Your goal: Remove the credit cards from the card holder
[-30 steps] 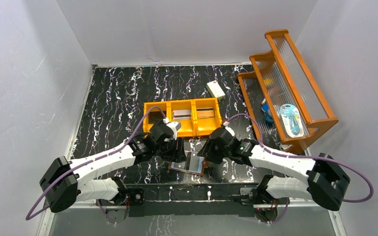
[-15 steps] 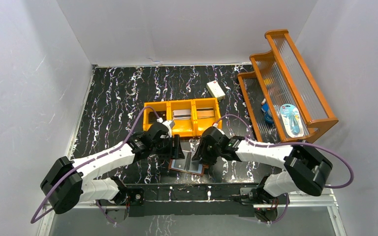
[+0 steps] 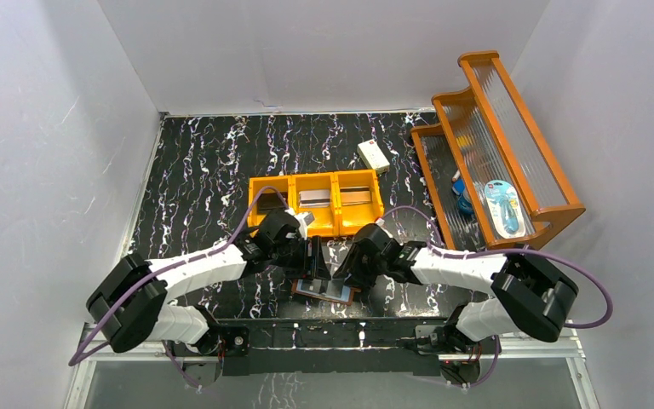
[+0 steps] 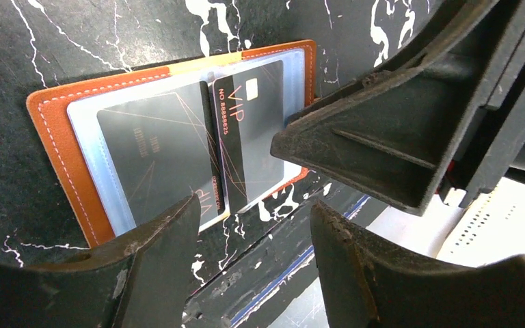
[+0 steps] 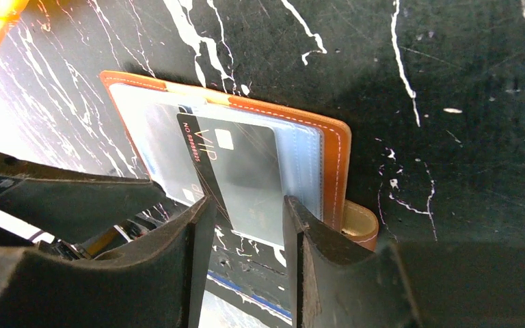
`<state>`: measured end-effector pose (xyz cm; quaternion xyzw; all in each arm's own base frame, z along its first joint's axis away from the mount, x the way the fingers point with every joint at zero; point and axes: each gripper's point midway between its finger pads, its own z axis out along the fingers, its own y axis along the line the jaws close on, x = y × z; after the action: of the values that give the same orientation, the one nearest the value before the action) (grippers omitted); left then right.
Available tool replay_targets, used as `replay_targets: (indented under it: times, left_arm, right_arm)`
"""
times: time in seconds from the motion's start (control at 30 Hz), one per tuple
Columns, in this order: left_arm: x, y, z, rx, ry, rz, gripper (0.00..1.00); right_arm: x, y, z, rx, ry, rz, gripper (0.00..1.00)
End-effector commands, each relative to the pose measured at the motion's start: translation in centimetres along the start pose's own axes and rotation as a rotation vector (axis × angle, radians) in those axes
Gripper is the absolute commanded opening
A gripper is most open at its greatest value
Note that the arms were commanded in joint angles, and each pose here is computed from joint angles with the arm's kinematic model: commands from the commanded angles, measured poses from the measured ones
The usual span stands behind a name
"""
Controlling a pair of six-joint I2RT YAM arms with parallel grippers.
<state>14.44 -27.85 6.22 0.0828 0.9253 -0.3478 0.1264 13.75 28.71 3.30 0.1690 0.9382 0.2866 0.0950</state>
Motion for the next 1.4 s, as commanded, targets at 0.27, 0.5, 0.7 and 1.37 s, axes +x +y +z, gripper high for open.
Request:
replay_targets:
  times: [0.27, 0.5, 0.7, 1.37]
  left_arm:
    - [1.7, 1.5, 2.0, -0.019, 0.074, -0.082, 0.47]
    - [2.5, 2.1, 2.9, -0.009, 0.087, -0.146, 0.37]
    - [2.5, 2.0, 2.8, 0.002, 0.07, -0.164, 0.29]
    - [1.5, 2.2, 1.6, -0.059, 0.04, -0.107, 0.0]
  right_arm:
    - [0.8, -6.0, 0.9, 0.158, 0.01, 0.049, 0.5]
    - [1.1, -6.0, 1.2, 0.129, 0.024, 0.064, 0.5]
    - [1.0, -6.0, 1.2, 0.128, 0.021, 0.071, 0.5]
    - [0.1, -6.6, 0.4, 0.14, -0.017, 0.079, 0.5]
